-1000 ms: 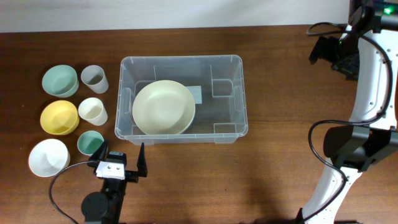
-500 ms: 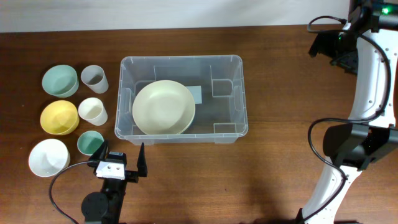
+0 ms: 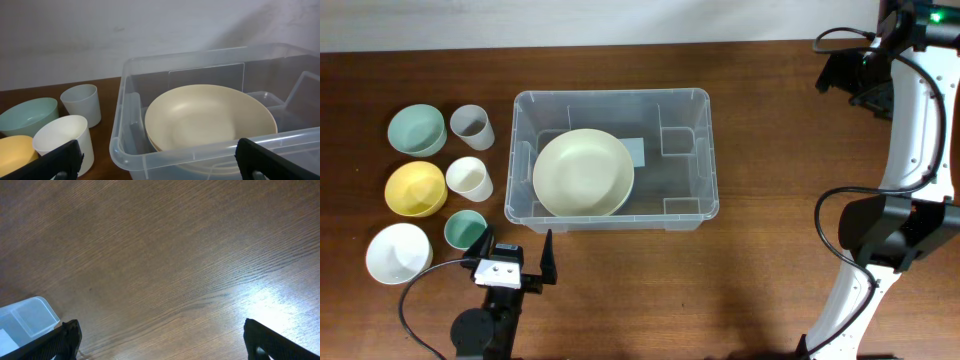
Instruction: Pack container
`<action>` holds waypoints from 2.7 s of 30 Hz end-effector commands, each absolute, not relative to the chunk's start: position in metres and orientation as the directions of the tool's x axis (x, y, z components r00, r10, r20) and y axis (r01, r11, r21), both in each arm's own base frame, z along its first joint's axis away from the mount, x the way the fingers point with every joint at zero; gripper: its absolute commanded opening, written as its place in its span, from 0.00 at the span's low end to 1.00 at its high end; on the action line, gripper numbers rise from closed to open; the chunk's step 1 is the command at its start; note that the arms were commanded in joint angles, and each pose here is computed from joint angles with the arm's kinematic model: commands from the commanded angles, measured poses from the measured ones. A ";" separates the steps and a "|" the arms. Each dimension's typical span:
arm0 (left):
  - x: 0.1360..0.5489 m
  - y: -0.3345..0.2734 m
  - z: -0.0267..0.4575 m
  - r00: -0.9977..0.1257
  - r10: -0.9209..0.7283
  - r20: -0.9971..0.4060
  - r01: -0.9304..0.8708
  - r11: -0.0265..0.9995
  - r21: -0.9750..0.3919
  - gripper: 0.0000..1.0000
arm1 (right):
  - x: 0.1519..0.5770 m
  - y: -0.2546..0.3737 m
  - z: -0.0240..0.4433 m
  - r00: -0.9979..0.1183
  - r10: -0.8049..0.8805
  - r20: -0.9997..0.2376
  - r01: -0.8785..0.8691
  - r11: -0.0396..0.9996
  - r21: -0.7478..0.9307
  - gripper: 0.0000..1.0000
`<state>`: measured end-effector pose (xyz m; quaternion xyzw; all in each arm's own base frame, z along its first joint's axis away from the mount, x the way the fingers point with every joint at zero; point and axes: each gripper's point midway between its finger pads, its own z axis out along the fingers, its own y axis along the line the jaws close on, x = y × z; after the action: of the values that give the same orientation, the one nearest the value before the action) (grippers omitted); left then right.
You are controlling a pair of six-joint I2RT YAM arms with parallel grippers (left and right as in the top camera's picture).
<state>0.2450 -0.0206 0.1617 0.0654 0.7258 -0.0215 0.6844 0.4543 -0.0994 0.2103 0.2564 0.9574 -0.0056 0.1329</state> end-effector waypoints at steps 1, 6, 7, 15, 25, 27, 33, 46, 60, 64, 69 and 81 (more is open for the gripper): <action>0.245 -0.019 0.160 -0.059 0.060 -0.996 0.118 0.992 0.052 1.00 | 0.455 -0.102 0.205 -0.832 0.494 -0.252 0.502 0.864 0.038 0.99; 0.245 -0.019 0.160 -0.059 0.060 -0.996 0.118 0.992 0.053 1.00 | 0.455 -0.102 0.205 -0.832 0.494 -0.252 0.501 0.864 0.038 0.99; 0.245 -0.019 0.160 -0.059 0.060 -0.996 0.118 0.992 0.052 1.00 | 0.455 -0.102 0.205 -0.832 0.494 -0.252 0.502 0.864 0.038 0.99; 0.241 -0.023 0.223 0.199 0.062 -0.978 0.123 0.988 0.088 1.00 | 0.455 -0.102 0.205 -0.832 0.494 -0.252 0.502 0.864 0.038 0.99; 0.238 -0.027 0.301 0.318 0.229 -0.920 0.083 0.960 0.267 1.00 | 0.455 -0.102 0.205 -0.832 0.494 -0.252 0.501 0.864 0.038 0.99; 0.247 -0.023 0.328 0.289 0.259 -0.922 0.070 0.955 0.290 1.00 | 0.455 -0.102 0.205 -0.832 0.494 -0.252 0.501 0.864 0.038 0.99; 0.289 -0.033 0.371 0.053 0.295 -0.954 0.218 0.929 0.299 1.00 | 0.455 -0.102 0.205 -0.832 0.494 -0.252 0.502 0.864 0.038 0.99; 0.299 0.092 0.406 -0.424 -0.093 -0.901 -0.379 0.922 0.082 1.00 | 0.455 -0.102 0.205 -0.832 0.494 -0.252 0.501 0.864 0.038 0.99; 0.259 0.174 0.336 -0.252 -0.648 -0.719 -0.846 0.508 -0.162 1.00 | 0.455 -0.102 0.205 -0.832 0.494 -0.252 0.501 0.864 0.038 0.99; 0.228 0.200 0.305 -0.114 -0.803 -0.585 -0.934 0.288 -0.213 1.00 | 0.455 -0.102 0.205 -0.832 0.494 -0.252 0.502 0.864 0.038 0.99; 0.209 0.222 0.264 -0.081 -0.895 -0.438 -0.975 0.162 -0.150 1.00 | 0.455 -0.102 0.205 -0.832 0.494 -0.252 0.501 0.864 0.038 0.99; 0.226 0.241 0.154 -0.118 -0.987 -0.105 -0.993 0.115 0.035 1.00 | 0.455 -0.102 0.205 -0.832 0.494 -0.252 0.501 0.864 0.038 0.99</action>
<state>0.2208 0.2402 0.1727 -0.6572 0.7490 0.0643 0.0550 0.4547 -0.1002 0.2095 0.2568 0.9572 -0.0073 0.1330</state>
